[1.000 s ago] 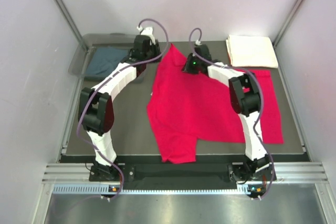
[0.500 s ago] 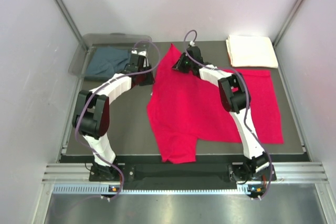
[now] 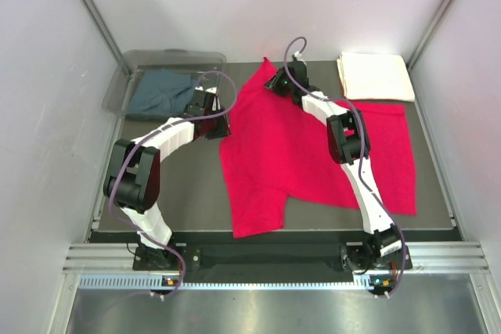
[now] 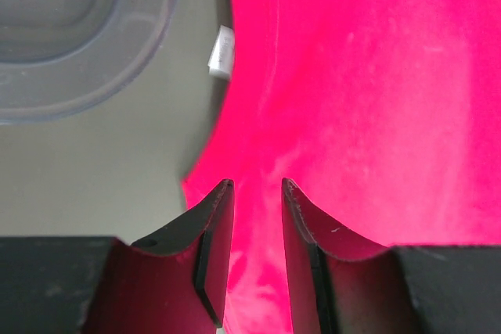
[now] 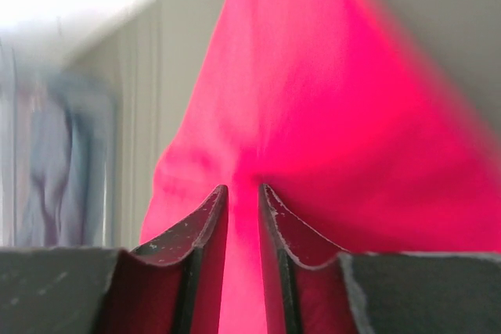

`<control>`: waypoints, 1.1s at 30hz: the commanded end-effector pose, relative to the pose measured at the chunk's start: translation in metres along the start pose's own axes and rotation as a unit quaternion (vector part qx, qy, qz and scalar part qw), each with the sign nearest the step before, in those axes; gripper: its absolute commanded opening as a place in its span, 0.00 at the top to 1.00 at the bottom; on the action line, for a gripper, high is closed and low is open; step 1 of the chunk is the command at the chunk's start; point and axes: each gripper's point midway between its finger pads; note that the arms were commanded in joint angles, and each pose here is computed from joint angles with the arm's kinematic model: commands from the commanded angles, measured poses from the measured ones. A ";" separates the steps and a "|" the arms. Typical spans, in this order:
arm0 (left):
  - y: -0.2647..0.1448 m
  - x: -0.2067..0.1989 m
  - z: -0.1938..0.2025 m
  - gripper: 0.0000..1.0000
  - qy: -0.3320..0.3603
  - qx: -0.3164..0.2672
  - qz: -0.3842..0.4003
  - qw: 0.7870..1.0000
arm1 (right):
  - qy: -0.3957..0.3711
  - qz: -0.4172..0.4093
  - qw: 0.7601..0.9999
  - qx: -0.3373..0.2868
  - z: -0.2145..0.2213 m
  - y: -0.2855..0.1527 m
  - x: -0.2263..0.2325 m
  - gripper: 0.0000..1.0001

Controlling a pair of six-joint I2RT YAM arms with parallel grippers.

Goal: Fold and stack the t-shirts
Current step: Flatten the tshirt out, then fold the tshirt

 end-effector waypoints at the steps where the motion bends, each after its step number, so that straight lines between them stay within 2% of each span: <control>1: -0.018 -0.014 -0.008 0.64 0.003 -0.013 0.027 1.000 | 0.008 0.025 0.997 -0.078 -0.073 0.006 -0.045 0.76; 4: -0.020 -0.011 -0.006 0.64 0.004 -0.011 0.021 1.000 | 0.004 0.000 0.993 -0.114 -0.111 -0.004 -0.039 0.71; 5: -0.022 -0.012 -0.008 0.64 0.004 -0.012 0.021 1.000 | 0.003 0.001 0.993 -0.119 -0.117 -0.007 -0.040 0.66; 9: -0.024 -0.009 -0.001 0.63 0.000 0.001 0.018 1.000 | -0.012 0.007 0.992 -0.129 -0.150 -0.031 -0.037 0.64; 13: -0.029 0.003 0.018 0.56 -0.012 0.031 -0.007 0.999 | -0.051 0.009 0.993 -0.105 -0.170 -0.071 -0.013 0.63; 14: -0.034 0.004 0.019 0.56 -0.019 0.030 -0.012 0.999 | -0.061 0.018 0.993 -0.098 -0.173 -0.082 -0.008 0.58; 17: -0.049 0.019 0.038 0.50 -0.062 0.047 -0.051 0.996 | -0.069 0.065 0.995 -0.042 -0.163 -0.126 -0.007 0.53; 18: -0.053 0.024 0.044 0.50 -0.073 0.051 -0.062 0.994 | -0.074 0.069 0.994 -0.037 -0.168 -0.156 0.010 0.52; 19: -0.059 0.028 0.053 0.51 -0.085 0.058 -0.070 0.992 | -0.069 0.092 0.993 -0.004 -0.143 -0.164 -0.006 0.48; 20: -0.064 0.031 0.065 0.51 -0.107 0.073 -0.080 0.988 | -0.077 0.092 0.993 -0.009 -0.149 -0.196 0.011 0.45; 21: -0.068 0.030 0.075 0.52 -0.116 0.087 -0.073 0.987 | -0.076 0.100 0.992 -0.002 -0.141 -0.210 0.010 0.43; 22: -0.074 0.033 0.089 0.53 -0.125 0.099 -0.070 0.985 | -0.066 0.128 0.989 0.032 -0.111 -0.218 -0.010 0.39; 23: -0.076 0.032 0.097 0.53 -0.140 0.107 -0.066 0.982 | -0.075 0.123 0.989 0.022 -0.116 -0.247 0.004 0.38; 24: -0.080 0.026 0.107 0.53 -0.149 0.123 -0.048 0.980 | -0.076 0.131 0.988 0.031 -0.105 -0.259 0.000 0.37; 25: -0.084 0.031 0.122 0.53 -0.158 0.135 -0.049 0.977 | -0.069 0.152 0.984 0.060 -0.080 -0.268 -0.018 0.35; 27: -0.085 0.027 0.134 0.52 -0.166 0.139 -0.039 0.975 | -0.062 0.161 0.983 0.069 -0.068 -0.300 -0.019 0.34; 28: -0.086 0.032 0.144 0.52 -0.166 0.142 -0.043 0.975 | -0.050 0.187 0.977 0.093 -0.044 -0.309 -0.037 0.34; 29: -0.085 0.032 0.147 0.52 -0.168 0.140 -0.043 0.975 | -0.046 0.190 0.977 0.087 -0.041 -0.328 -0.034 0.34; 31: -0.084 0.031 0.159 0.53 -0.170 0.150 -0.043 0.973 | -0.028 0.228 0.967 0.108 -0.014 -0.349 -0.059 0.34; 33: -0.083 0.026 0.168 0.55 -0.171 0.159 -0.050 0.971 | -0.012 0.249 0.963 0.099 -0.008 -0.376 -0.065 0.33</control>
Point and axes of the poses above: each gripper's point midway between its finger pads, its own y axis out along the fingers, its own x axis along the line the jaws close on, z = x × y, and after that the axes turned 6 degrees about -y, right-handed
